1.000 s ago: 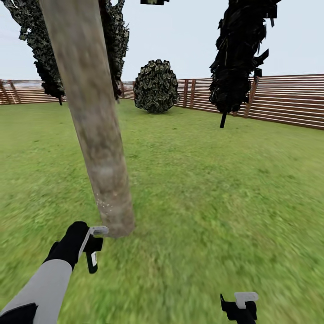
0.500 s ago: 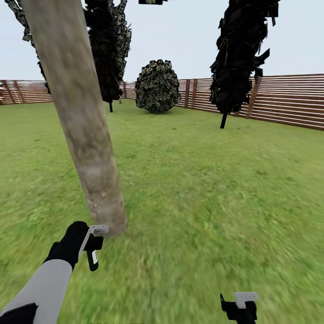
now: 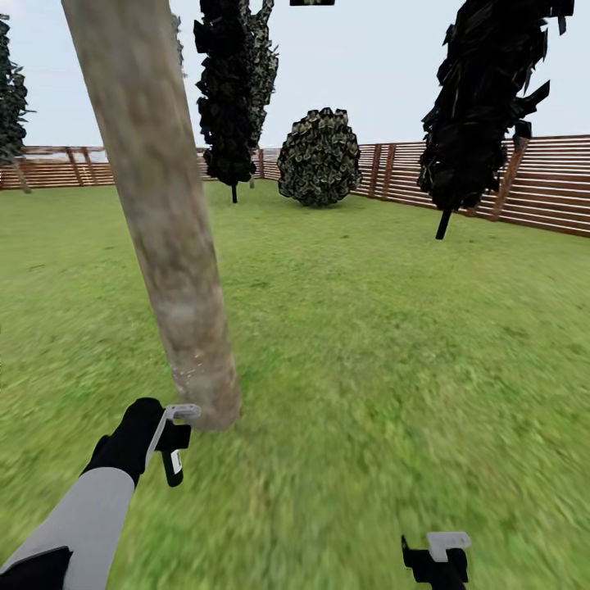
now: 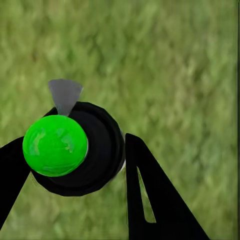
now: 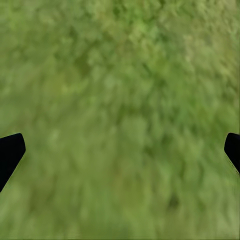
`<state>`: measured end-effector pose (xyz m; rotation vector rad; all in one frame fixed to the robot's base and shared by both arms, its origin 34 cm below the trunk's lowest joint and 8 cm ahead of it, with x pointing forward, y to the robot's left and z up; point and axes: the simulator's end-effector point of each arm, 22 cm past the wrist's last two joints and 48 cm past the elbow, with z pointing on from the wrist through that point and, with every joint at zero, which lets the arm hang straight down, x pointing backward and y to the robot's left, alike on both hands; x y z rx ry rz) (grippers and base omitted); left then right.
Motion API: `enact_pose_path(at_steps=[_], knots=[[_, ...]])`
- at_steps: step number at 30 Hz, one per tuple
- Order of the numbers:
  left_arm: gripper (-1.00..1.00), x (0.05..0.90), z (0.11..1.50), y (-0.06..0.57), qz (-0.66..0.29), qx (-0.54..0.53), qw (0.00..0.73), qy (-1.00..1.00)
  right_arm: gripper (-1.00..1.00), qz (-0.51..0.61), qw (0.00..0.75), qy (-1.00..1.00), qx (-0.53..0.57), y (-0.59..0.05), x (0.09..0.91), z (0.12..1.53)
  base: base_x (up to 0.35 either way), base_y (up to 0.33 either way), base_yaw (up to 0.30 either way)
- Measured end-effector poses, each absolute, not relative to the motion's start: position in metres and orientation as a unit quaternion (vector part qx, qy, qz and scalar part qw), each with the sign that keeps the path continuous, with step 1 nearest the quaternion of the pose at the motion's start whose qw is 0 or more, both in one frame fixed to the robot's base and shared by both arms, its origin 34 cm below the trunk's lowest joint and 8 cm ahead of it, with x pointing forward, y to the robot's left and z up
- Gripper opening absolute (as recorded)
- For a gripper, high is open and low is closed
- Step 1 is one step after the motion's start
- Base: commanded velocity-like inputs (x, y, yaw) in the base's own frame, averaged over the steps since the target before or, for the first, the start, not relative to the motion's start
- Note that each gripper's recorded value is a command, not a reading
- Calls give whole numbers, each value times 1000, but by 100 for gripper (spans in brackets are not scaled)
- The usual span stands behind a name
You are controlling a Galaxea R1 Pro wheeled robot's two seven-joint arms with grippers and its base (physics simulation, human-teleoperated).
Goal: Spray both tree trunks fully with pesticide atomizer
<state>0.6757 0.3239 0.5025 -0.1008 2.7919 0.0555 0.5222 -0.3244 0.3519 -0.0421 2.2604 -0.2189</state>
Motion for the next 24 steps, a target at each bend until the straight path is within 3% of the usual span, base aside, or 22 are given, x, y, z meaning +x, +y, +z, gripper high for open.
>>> enact_pose_path(at_steps=[3, 11, 17, 24], knots=[[-100, 676, 502, 324, 19, -36, 173, 984, 100, -87, 421, 903, -17, -324, 522, 351, 106, -115, 12], [-100, 681, 509, 329, 23, -37, 177, 983, 100, -87, 420, 903, -17, -325, 522, 351, -155, -78, 1], [-100, 731, 567, 329, 18, -41, 231, 972, 100, -88, 421, 903, -17, -325, 522, 351, -7, -3, 0], [-100, 732, 584, 391, 55, -60, 239, 968, 100, -87, 421, 903, -17, -324, 522, 351, 0, 0, 1]])
